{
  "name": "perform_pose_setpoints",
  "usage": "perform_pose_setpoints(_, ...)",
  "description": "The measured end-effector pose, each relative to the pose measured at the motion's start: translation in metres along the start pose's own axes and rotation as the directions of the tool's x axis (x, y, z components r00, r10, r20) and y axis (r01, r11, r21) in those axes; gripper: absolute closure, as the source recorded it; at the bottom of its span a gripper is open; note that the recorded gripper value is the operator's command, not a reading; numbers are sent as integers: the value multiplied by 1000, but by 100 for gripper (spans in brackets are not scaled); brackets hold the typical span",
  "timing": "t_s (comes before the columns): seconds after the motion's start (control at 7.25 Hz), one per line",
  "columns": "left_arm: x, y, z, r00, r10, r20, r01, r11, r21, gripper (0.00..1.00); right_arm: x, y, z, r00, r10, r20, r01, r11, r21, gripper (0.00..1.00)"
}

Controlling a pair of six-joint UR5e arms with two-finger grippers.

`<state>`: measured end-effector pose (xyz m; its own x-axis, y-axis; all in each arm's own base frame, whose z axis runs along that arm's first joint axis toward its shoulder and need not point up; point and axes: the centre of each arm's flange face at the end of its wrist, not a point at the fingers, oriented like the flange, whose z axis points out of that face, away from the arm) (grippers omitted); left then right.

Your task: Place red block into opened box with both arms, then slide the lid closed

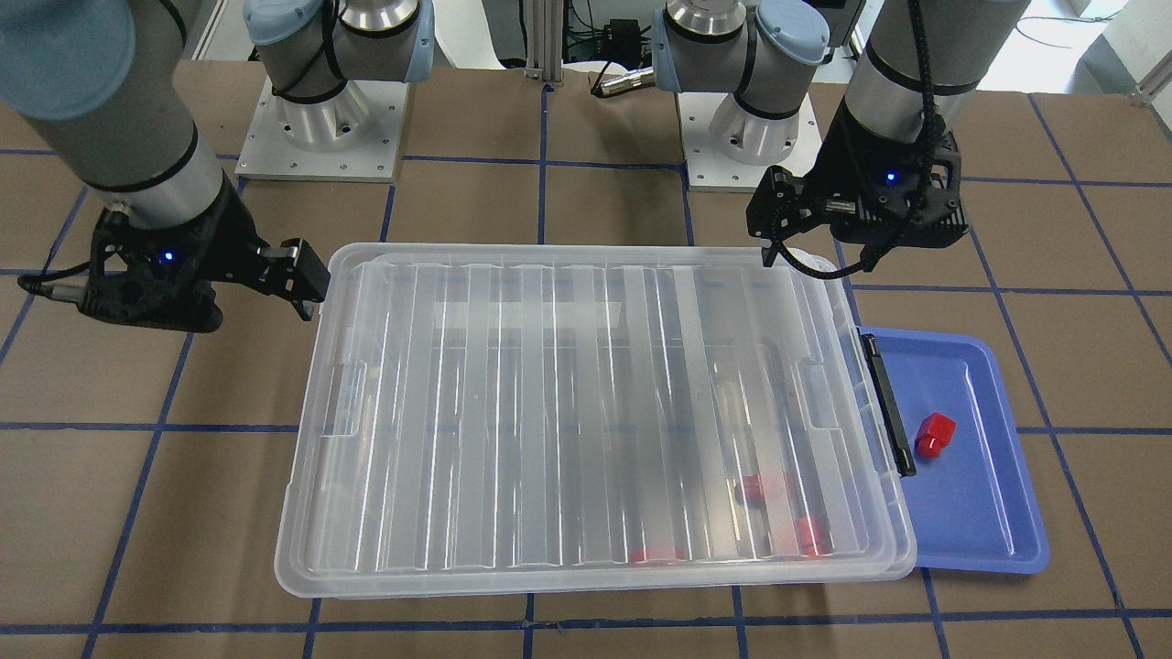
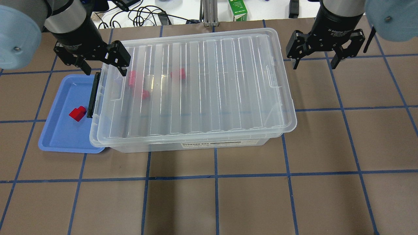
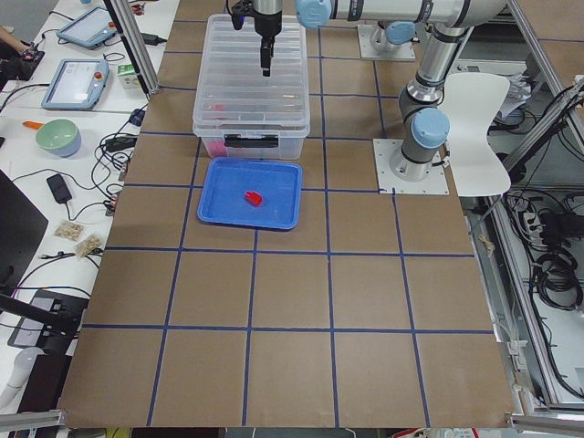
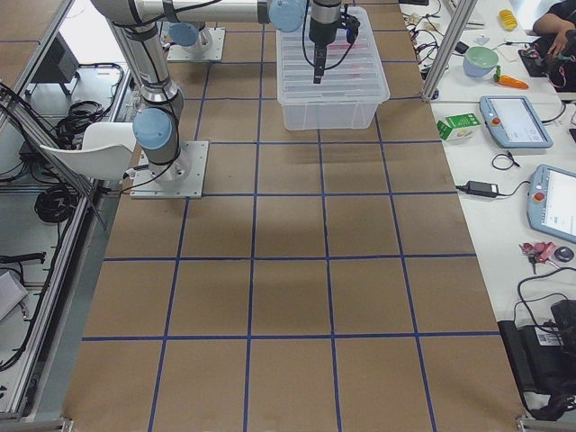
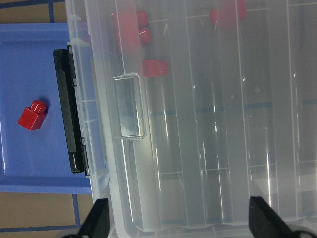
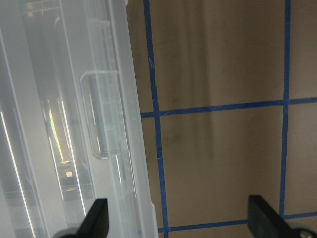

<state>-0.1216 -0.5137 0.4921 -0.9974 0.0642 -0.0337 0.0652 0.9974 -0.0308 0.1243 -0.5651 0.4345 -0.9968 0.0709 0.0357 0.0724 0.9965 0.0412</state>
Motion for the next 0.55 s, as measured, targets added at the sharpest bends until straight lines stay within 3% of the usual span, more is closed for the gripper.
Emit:
perform_pose_setpoints(0.28,0,0,0,1000,0,0,0,1000,1,0,-5,-31,38,1000,-7,6,7,1000,3,0)
perform_pose_setpoints(0.55,0,-1,1,1000,0,0,0,1000,-1,0,-12,-43,61,998,-14,57,15,1000,-15,0)
